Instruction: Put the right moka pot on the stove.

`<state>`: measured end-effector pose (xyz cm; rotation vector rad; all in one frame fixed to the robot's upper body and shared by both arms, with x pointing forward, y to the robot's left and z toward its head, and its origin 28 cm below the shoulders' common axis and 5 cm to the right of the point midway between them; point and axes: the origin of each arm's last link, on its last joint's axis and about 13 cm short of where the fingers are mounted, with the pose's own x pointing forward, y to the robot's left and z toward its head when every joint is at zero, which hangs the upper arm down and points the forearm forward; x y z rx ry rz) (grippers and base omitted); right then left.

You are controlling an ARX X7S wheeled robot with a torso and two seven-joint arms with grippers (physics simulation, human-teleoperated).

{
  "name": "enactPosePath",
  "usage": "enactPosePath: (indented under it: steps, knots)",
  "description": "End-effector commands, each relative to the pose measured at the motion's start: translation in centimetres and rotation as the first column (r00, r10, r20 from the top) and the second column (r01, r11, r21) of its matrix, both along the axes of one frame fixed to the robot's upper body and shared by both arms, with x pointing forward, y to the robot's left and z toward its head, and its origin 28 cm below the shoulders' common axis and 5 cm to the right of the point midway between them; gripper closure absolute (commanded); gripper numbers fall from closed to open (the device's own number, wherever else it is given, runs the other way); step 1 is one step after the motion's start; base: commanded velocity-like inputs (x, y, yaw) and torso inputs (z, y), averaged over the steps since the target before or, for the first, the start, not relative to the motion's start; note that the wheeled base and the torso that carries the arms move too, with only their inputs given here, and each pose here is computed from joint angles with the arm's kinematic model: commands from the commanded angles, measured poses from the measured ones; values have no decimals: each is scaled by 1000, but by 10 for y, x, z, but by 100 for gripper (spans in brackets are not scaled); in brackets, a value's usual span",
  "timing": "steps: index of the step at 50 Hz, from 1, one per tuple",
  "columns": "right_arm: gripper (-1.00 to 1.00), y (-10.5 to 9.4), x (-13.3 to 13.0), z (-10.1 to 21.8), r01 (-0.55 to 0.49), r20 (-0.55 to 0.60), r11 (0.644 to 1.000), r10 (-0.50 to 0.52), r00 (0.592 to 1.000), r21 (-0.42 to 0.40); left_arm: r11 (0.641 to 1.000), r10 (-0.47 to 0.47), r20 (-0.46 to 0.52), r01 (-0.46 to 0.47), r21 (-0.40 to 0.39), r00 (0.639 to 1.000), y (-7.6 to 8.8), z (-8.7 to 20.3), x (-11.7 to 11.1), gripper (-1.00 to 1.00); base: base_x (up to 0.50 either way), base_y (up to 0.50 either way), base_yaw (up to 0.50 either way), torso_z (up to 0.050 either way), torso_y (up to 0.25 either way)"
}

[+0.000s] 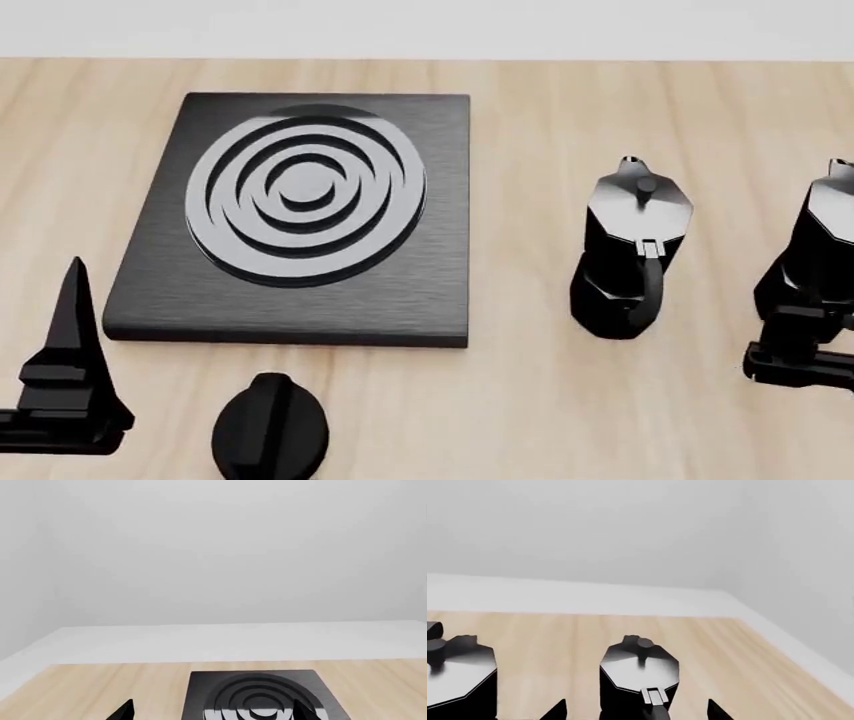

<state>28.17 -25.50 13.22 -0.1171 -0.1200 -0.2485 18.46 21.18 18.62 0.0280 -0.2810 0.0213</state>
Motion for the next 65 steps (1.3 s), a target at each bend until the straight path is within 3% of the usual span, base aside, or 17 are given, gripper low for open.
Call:
enactPosePath:
  steps: [1,4,13,15,65]
  knots:
    - [-100,-9,5,1,11,-36,1000,-10,999,12,1000,3,2,-3,2,1000,0,-1,0,-100,0,0,0,0,0]
    - [-100,-12,6,-11,18,-50,1000,-17,999,14,1000,3,1,-3,0,1000,0,-1,0,-100,0,0,0,0,0]
    - [-100,-14,10,-3,21,-72,1000,-21,997,11,1000,7,3,-7,-4,1000,0,0,0,-100,0,0,0,0,0]
    - [-100,-15,10,-15,21,-81,1000,-20,996,7,1000,7,2,-7,-6,1000,0,1,0,-100,0,0,0,0,0]
    - [-100,-25,40,-37,74,-155,996,-80,985,-40,999,19,1,-19,-31,1000,2,0,-1,-100,0,0,0,0,0]
